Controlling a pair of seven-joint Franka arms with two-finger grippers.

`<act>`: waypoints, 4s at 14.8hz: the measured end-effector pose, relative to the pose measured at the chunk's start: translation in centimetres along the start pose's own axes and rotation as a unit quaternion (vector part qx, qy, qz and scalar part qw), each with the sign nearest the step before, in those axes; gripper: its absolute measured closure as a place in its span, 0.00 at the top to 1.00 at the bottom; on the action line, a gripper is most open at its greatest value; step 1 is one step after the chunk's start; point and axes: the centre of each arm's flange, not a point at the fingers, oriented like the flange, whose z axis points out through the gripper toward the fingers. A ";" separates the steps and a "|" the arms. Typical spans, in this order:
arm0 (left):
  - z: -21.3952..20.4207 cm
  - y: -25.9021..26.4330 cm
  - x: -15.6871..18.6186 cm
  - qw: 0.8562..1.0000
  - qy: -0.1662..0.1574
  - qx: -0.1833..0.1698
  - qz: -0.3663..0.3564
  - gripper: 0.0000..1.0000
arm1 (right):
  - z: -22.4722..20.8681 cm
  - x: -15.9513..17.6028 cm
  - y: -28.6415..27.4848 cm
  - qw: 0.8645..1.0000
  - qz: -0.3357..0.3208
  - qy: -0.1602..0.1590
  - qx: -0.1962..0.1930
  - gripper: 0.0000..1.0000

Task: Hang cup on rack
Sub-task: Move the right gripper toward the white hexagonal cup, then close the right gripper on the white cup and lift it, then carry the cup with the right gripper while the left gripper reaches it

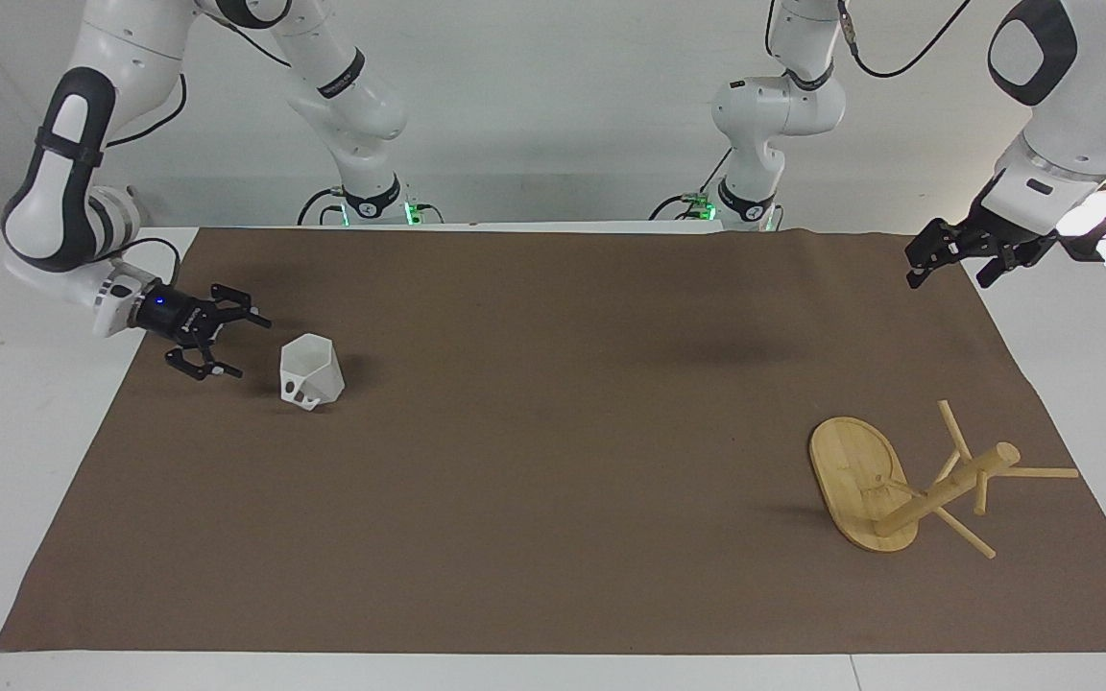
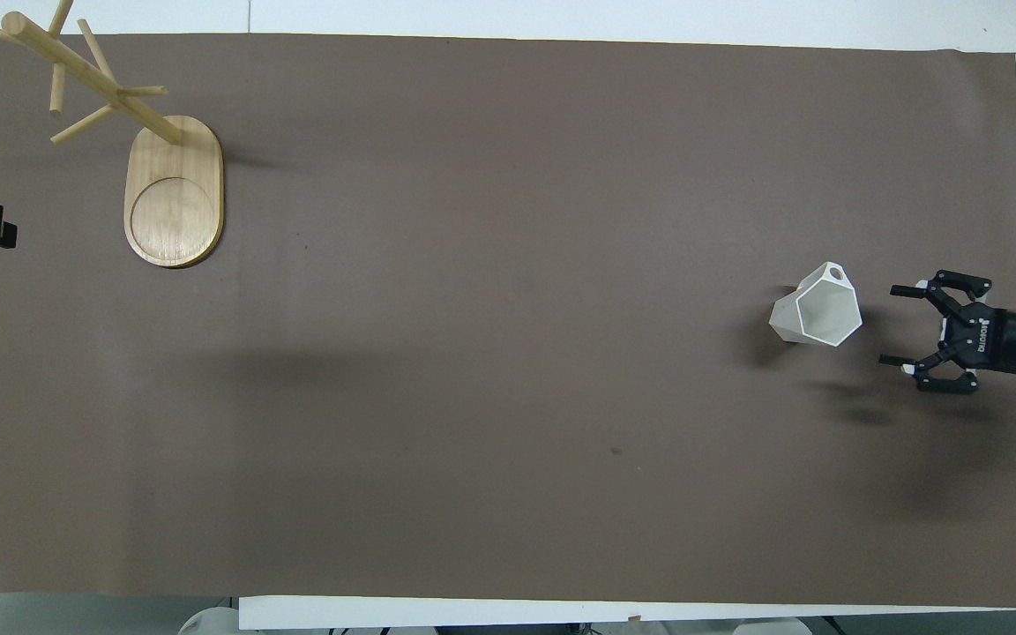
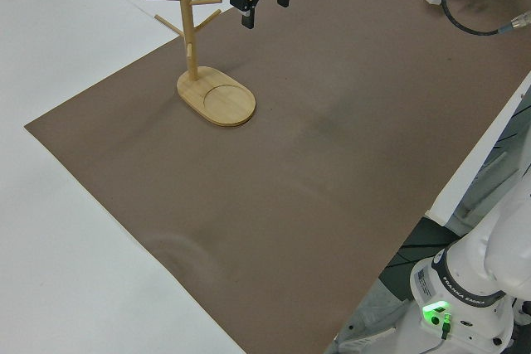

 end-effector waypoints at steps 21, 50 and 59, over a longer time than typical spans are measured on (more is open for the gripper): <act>0.0 -0.2 0.0 1.000 0.000 0.003 -0.001 1.00 | 7.8 0.2 0.3 0.999 -0.020 0.012 0.023 1.00; 3.5 32.0 -2.0 0.988 0.010 0.004 -0.152 1.00 | 34.5 31.7 -5.8 0.999 -0.020 -0.027 -0.030 0.79; 5.0 40.7 -0.5 0.986 0.008 -0.025 -0.166 1.00 | 37.1 32.3 -7.8 0.998 -0.018 -0.034 -0.052 0.79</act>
